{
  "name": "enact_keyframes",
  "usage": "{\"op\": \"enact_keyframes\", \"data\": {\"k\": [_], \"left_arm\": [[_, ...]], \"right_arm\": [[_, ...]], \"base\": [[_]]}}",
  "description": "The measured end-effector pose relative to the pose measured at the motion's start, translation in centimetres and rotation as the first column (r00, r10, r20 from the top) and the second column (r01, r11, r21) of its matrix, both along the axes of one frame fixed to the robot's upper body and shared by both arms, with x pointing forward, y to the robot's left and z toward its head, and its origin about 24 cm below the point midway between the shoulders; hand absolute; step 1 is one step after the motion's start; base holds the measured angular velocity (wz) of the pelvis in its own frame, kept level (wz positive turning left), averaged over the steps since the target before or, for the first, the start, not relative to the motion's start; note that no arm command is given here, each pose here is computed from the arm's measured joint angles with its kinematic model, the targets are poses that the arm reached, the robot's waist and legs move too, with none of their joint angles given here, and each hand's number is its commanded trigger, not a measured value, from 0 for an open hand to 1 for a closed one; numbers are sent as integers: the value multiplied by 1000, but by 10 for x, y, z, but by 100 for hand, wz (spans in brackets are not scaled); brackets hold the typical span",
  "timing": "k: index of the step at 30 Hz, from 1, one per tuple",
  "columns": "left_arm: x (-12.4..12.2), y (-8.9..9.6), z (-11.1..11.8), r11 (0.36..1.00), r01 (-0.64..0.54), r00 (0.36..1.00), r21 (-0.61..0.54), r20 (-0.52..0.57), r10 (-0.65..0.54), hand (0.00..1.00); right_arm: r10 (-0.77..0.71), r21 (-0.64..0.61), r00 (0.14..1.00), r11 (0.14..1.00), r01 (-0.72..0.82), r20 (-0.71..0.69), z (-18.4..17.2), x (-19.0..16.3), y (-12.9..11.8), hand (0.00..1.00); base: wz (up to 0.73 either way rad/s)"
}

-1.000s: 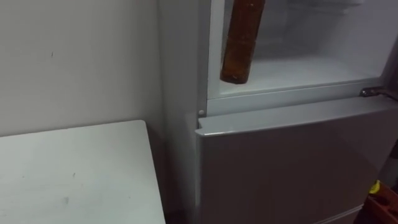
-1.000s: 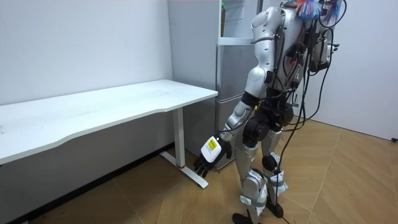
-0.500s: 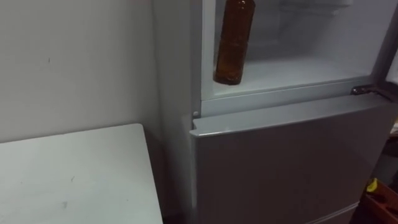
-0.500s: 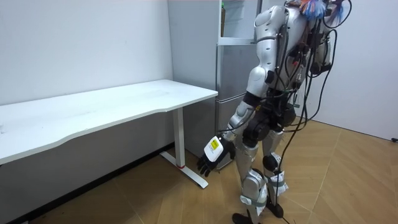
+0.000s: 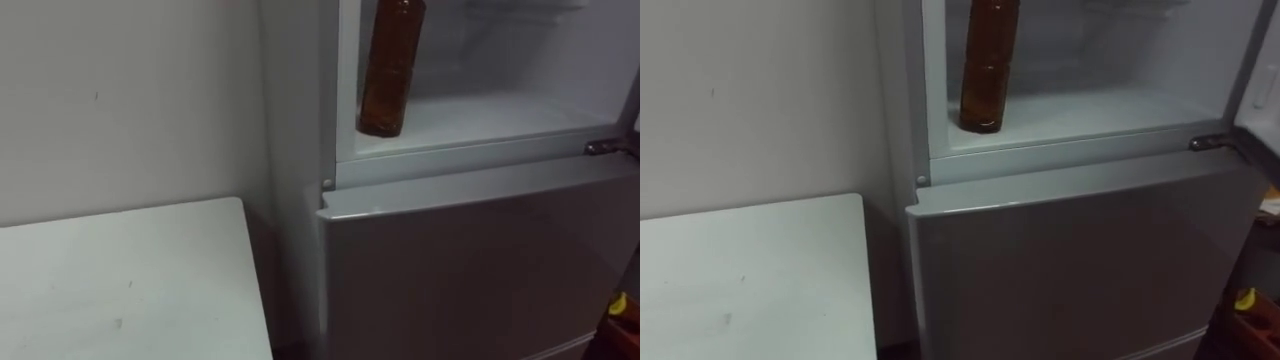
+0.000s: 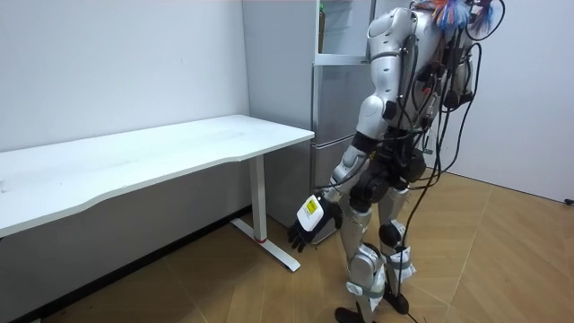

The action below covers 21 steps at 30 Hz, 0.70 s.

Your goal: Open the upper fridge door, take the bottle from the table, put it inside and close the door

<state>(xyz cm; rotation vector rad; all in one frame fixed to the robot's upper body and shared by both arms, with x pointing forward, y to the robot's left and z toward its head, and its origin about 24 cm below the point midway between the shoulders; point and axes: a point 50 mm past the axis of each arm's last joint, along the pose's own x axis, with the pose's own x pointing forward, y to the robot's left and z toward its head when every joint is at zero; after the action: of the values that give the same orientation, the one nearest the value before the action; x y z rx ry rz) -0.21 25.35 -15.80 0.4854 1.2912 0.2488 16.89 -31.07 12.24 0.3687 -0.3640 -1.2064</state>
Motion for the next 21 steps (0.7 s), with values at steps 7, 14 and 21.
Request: {"op": "enact_keyframes", "data": {"k": [7,14,21], "left_arm": [[10,-7,-3,997,71,997,-16,1,-71,0],[2,-13,-5,993,113,992,-34,-46,-114,0],[7,-15,-6,990,132,990,-38,-38,-134,0]], "right_arm": [[132,-110,990,984,-138,-59,-6,12,24,0],[260,-148,962,951,-270,-84,-9,20,43,0],[325,-184,944,925,-331,-65,-3,22,47,0]], "base": [[0],[4],[8]]}}
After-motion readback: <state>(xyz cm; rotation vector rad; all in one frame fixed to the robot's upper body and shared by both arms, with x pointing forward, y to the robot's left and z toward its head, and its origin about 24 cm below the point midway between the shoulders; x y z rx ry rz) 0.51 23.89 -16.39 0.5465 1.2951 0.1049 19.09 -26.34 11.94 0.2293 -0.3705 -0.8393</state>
